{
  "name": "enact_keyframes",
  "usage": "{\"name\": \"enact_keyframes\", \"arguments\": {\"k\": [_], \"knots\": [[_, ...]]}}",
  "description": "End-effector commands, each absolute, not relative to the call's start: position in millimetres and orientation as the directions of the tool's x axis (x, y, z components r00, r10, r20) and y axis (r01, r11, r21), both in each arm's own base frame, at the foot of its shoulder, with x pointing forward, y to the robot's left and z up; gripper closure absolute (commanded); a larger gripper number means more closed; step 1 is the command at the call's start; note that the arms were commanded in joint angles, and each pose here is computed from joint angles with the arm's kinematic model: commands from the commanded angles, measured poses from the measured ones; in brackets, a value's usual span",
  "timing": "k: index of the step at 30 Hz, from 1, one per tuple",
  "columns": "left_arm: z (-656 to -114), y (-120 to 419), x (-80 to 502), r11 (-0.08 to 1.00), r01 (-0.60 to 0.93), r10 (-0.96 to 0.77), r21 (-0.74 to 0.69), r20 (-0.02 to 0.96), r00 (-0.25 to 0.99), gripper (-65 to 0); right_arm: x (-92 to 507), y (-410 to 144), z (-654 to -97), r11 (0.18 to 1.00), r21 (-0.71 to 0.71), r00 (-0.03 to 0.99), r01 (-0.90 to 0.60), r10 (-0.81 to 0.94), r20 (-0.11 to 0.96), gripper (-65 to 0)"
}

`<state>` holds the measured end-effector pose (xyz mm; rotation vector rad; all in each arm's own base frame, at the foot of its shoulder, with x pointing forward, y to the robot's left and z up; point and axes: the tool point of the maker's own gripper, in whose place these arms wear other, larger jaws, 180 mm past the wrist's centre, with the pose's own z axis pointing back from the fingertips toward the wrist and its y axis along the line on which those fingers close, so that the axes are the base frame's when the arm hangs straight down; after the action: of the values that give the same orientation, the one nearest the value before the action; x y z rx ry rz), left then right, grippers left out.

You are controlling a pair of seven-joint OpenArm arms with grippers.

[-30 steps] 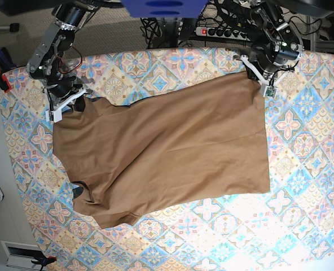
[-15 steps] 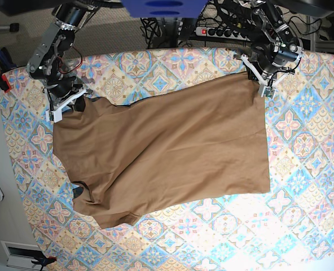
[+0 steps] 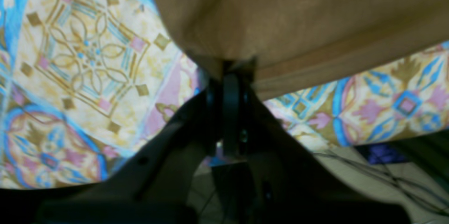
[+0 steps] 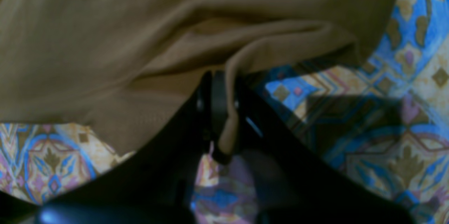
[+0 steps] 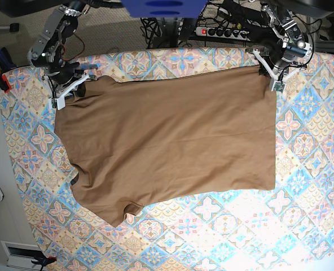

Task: Layout the t-shirt on the table in an organized manner, then fold the t-shirt properly
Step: 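Grasp the opposite shirt corner with the left gripper, then lift the shirt edge with both grippers and pull it taut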

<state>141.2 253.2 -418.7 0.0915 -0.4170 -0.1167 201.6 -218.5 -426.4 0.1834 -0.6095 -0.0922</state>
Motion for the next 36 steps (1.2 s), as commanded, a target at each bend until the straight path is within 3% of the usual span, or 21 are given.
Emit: {"name": "enact_keyframes", "arguments": {"k": [1,24,32,36], "knots": [[-419,269,131,0.978,0.089,-0.148,0.188,0.329,0.933,0.0,200,-221,-426,0.983,0.181,0.826,0.028,-0.125,0.55,0.0],[-399,264,144,0.97,0.067,-0.155,0.235,0.378,0.913,0.0,181,-243,-428,0.982,0.157,0.827,0.102,-0.171,0.535,0.0],[-398,266,145,0.969,0.066,-0.155,0.239,0.378,0.913,0.0,183,-250,-406,0.991,0.104,0.804,0.085,-0.13,0.58,0.0],[-392,280,155,0.943,0.059,-0.177,0.328,0.344,0.922,0.0,185,-250,-403,0.992,0.1,0.801,0.081,-0.125,0.585,0.0]]}}
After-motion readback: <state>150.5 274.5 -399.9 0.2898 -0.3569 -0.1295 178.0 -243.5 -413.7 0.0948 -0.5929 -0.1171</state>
